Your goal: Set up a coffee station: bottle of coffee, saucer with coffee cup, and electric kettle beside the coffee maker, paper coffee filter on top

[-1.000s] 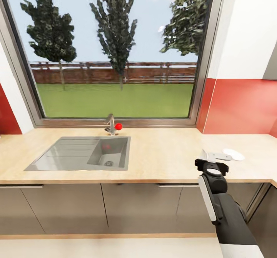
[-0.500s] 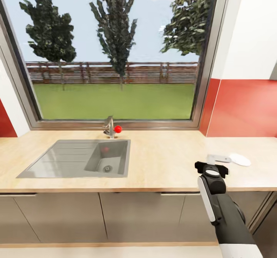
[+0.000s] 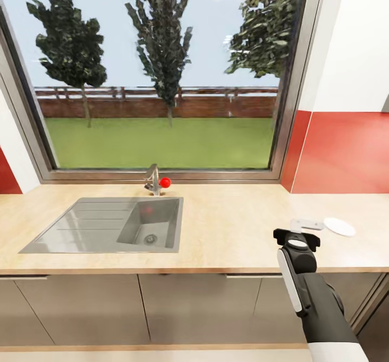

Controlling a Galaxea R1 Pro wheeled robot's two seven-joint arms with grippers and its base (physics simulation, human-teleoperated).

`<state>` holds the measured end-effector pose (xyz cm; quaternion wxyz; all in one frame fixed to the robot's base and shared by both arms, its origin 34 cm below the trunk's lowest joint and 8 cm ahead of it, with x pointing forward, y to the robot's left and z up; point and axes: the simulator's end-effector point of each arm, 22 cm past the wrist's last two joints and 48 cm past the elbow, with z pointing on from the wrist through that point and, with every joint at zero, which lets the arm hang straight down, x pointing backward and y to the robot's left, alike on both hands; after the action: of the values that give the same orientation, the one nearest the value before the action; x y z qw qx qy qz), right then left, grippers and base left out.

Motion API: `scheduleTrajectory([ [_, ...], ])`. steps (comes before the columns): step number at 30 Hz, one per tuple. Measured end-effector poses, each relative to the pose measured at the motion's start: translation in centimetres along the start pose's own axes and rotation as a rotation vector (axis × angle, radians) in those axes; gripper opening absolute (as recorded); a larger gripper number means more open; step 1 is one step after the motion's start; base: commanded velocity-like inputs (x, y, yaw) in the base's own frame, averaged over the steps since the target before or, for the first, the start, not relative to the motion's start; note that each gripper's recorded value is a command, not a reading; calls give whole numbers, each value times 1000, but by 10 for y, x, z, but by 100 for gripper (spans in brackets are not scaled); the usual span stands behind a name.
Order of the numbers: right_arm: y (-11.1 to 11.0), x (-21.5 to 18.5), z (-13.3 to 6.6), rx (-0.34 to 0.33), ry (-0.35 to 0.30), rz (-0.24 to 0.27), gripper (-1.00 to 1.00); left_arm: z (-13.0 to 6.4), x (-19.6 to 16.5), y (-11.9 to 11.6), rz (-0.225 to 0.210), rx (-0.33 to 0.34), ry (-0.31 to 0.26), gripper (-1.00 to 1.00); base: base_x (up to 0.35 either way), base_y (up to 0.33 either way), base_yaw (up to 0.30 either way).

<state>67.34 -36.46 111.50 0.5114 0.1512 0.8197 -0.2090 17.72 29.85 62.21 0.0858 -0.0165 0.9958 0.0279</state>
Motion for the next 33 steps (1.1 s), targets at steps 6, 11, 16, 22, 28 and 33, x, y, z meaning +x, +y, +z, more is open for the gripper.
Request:
scheduleTrajectory([
  [6, 0, 4, 1, 0, 8, -4, 100, 0, 0, 0, 0, 0, 1, 100, 192, 76, -31],
  [11, 3, 14, 4, -1, 30, -15, 100, 0, 2, 0, 0, 0, 4, 100, 29, 11, -243],
  [16, 3, 18, 6, -1, 39, -20, 100, -1, 12, 1, 0, -2, 26, 100, 70, 1, -274],
  [22, 4, 21, 7, -1, 43, -23, 100, -1, 16, 1, 1, -2, 34, 100, 248, 0, -228],
  [28, 4, 21, 8, -1, 44, -24, 100, -1, 17, 1, 1, -3, 36, 100, 122, 0, -24],
  [33, 6, 28, 10, -2, 61, -33, 100, -1, 18, 0, 1, -1, 37, 100, 299, 0, -17],
])
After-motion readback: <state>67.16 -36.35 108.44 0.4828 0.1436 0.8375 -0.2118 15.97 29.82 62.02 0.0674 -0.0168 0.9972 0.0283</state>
